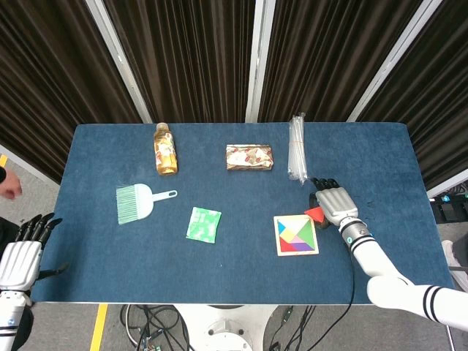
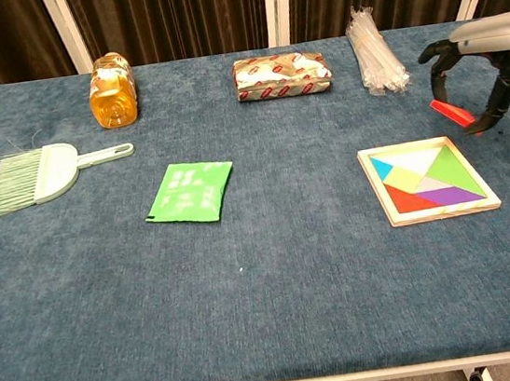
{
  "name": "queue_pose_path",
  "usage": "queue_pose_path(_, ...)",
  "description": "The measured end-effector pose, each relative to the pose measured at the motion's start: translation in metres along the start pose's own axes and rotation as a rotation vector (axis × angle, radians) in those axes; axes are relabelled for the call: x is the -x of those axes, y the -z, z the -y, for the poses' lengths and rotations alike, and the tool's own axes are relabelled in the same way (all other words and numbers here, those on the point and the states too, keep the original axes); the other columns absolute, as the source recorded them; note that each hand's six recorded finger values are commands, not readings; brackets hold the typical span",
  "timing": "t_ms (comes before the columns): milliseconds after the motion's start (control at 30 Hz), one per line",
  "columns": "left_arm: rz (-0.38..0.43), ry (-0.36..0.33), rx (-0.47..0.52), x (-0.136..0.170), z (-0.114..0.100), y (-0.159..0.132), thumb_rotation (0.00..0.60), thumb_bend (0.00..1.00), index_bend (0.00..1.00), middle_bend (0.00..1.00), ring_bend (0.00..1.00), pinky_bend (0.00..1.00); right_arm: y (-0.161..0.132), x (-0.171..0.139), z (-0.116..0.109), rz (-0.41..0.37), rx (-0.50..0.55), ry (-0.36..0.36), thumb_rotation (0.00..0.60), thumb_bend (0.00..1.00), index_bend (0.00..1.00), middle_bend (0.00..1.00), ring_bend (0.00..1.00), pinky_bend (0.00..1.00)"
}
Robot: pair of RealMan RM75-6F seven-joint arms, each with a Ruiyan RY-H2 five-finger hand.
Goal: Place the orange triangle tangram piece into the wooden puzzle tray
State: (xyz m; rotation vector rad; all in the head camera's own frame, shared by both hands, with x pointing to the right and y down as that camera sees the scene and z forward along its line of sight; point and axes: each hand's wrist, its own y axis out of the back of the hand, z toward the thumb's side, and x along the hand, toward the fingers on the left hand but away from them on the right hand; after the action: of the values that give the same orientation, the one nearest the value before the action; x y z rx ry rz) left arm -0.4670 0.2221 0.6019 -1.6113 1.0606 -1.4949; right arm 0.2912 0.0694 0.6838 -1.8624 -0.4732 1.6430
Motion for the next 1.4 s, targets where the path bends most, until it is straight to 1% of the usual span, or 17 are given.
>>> queue_pose_path(200,0.009,-0.006,0.019,0.000,-0.001,0.001,0.600,0.00,0.16,0.08,0.02,0.12,-0.021,0.006,-0.003,-0.010,-0.046,-0.025,0.600,0.13,0.55,0.00,0.00,0.00)
queue_pose_path(400,0.016,-0.013,0.040,0.001,-0.002,0.003,0.600,0.00,0.16,0.08,0.02,0.12,-0.051,0.007,-0.005,-0.022,-0.102,-0.058,0.600,0.14,0.56,0.00,0.00,0.00)
queue_pose_path(633,0.014,-0.020,0.062,0.002,-0.004,0.010,0.600,0.00,0.16,0.08,0.02,0.12,-0.074,-0.001,-0.002,0.000,-0.159,-0.091,0.600,0.15,0.58,0.00,0.00,0.00)
queue_pose_path(967,0.010,-0.019,0.075,0.004,-0.002,0.015,0.600,0.00,0.16,0.08,0.02,0.12,-0.078,-0.002,0.010,0.046,-0.203,-0.142,0.600,0.15,0.60,0.00,0.00,0.00)
queue_pose_path(1267,0.011,-0.018,0.077,0.005,-0.001,0.016,0.600,0.00,0.16,0.08,0.02,0.12,-0.082,0.002,0.013,0.060,-0.196,-0.138,0.600,0.15,0.60,0.00,0.00,0.00)
queue_pose_path(1400,0.009,-0.018,0.078,0.005,-0.001,0.017,0.600,0.00,0.16,0.08,0.02,0.12,-0.084,0.004,0.015,0.068,-0.182,-0.138,0.600,0.14,0.63,0.00,0.00,0.00)
